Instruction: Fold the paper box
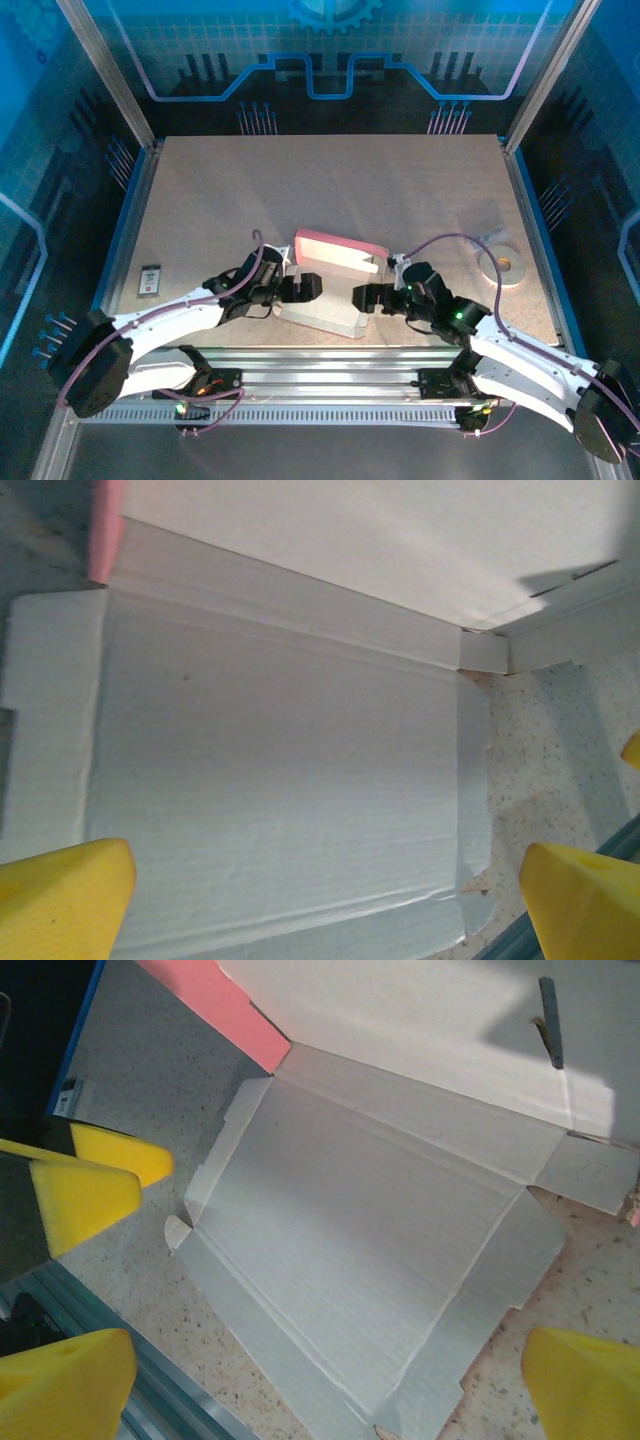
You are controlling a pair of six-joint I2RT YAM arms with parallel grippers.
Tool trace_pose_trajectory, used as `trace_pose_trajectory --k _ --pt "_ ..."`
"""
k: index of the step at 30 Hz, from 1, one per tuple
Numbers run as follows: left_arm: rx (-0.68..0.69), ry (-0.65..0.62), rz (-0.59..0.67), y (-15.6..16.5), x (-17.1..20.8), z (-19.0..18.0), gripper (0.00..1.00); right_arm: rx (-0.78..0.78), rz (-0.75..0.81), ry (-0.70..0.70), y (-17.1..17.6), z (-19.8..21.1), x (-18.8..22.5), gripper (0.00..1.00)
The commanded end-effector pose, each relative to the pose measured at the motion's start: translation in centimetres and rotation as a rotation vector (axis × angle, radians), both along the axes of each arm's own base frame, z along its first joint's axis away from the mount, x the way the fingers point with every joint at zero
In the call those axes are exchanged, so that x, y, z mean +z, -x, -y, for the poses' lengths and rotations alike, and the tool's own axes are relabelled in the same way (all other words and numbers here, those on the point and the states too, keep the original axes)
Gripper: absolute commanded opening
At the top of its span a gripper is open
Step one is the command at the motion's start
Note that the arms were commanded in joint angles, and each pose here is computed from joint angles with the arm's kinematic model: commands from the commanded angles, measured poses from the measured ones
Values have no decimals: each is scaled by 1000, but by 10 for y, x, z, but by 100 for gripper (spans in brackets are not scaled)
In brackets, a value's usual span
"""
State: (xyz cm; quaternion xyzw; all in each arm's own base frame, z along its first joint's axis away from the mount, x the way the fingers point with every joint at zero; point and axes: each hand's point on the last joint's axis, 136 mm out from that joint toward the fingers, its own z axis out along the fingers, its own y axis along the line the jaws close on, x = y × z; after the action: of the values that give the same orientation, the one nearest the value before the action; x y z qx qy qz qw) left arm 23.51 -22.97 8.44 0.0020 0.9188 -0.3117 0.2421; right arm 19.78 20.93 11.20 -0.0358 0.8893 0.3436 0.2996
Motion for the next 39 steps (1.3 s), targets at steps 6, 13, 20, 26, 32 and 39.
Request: trace_pose_trajectory --k 6,13,20,26,32,39 --pt "-48 61 -30 -5 -7 20 99 -23 12 -65 -24 -16 5 100" --pt "52 59 -68 -7 -24 12 99 -61 3 -80 -46 -18 -3 99" --pt "147 46 -97 -6 -38 4 99 -92 9 -69 -69 -9 -6 99" --pt "158 65 -115 -4 -39 9 100 -101 -9 -54 -84 -1 -13 100" --pt "176 50 -135 1 -49 8 99 -132 -5 -3 -95 12 -21 100" --pt "172 38 -138 5 -52 10 99 -142 -4 17 -107 20 -29 100"
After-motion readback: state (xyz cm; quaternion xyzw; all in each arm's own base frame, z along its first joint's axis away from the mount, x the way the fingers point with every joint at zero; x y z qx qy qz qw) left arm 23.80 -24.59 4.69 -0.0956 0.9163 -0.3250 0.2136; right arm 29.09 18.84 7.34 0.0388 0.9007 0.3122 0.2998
